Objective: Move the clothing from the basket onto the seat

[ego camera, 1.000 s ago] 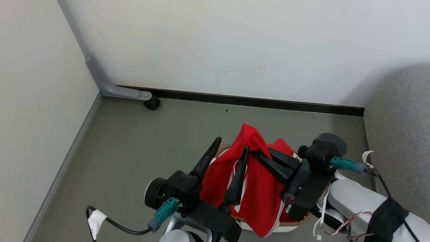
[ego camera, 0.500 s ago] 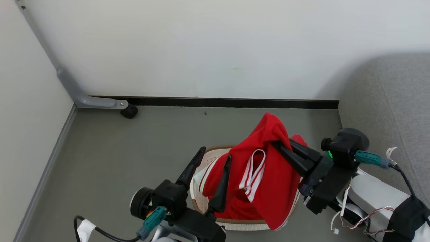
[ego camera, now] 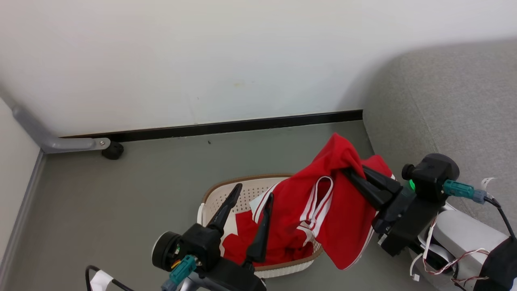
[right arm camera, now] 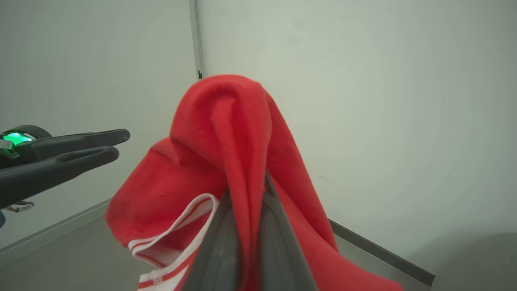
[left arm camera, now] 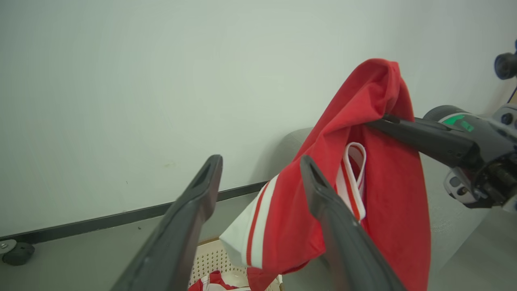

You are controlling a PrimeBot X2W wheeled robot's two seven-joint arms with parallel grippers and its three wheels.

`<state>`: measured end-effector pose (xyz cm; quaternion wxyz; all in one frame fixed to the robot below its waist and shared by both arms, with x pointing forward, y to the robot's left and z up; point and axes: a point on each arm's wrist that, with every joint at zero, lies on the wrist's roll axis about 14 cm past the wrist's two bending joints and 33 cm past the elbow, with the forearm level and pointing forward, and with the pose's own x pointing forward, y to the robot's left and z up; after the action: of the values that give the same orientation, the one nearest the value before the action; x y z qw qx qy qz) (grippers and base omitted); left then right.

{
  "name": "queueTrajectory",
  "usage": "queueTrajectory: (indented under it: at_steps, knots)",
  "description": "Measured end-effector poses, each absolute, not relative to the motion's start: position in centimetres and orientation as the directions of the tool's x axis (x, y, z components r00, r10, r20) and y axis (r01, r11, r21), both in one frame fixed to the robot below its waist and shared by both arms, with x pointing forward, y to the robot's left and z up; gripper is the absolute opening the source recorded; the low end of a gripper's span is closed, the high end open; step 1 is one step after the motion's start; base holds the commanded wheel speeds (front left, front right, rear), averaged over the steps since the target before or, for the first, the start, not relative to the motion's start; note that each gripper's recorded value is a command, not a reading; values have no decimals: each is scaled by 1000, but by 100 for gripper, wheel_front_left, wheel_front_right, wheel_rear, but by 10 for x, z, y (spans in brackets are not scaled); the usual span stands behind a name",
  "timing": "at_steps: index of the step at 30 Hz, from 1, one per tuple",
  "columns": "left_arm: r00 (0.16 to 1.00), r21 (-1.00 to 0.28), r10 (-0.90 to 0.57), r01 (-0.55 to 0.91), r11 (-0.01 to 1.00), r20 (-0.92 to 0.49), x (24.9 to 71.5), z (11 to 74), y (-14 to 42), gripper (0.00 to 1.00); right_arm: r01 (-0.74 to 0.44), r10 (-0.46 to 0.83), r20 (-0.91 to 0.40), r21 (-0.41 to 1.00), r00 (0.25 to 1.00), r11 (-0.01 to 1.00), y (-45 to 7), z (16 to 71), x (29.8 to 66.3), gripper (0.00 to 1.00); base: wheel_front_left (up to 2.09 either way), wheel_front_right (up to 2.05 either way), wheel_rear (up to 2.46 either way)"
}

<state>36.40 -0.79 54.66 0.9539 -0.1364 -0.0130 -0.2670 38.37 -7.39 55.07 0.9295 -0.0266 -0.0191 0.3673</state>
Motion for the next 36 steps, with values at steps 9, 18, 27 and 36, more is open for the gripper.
queueTrajectory:
  at_steps: [9, 18, 27, 36]
  knots:
    - [803, -252, -589, 591, 766, 94, 360, 542, -40, 100, -579, 581, -1, -68, 814, 812, -125, 547, 373, 0, 0, 0, 0]
    - [745, -258, -660, 659, 707, 95, 355, 539, -71, 100, -440, 440, -21, -57, 898, 896, -179, 539, 357, 0, 0, 0, 0]
    - [680, -259, -727, 722, 641, 95, 345, 538, -100, 100, -335, 335, -18, -54, 942, 941, -215, 540, 341, 0, 0, 0, 0]
    - [632, -271, -770, 759, 592, 87, 336, 533, -118, 100, -252, 251, -33, -45, 967, 967, -243, 534, 326, 0, 0, 0, 0]
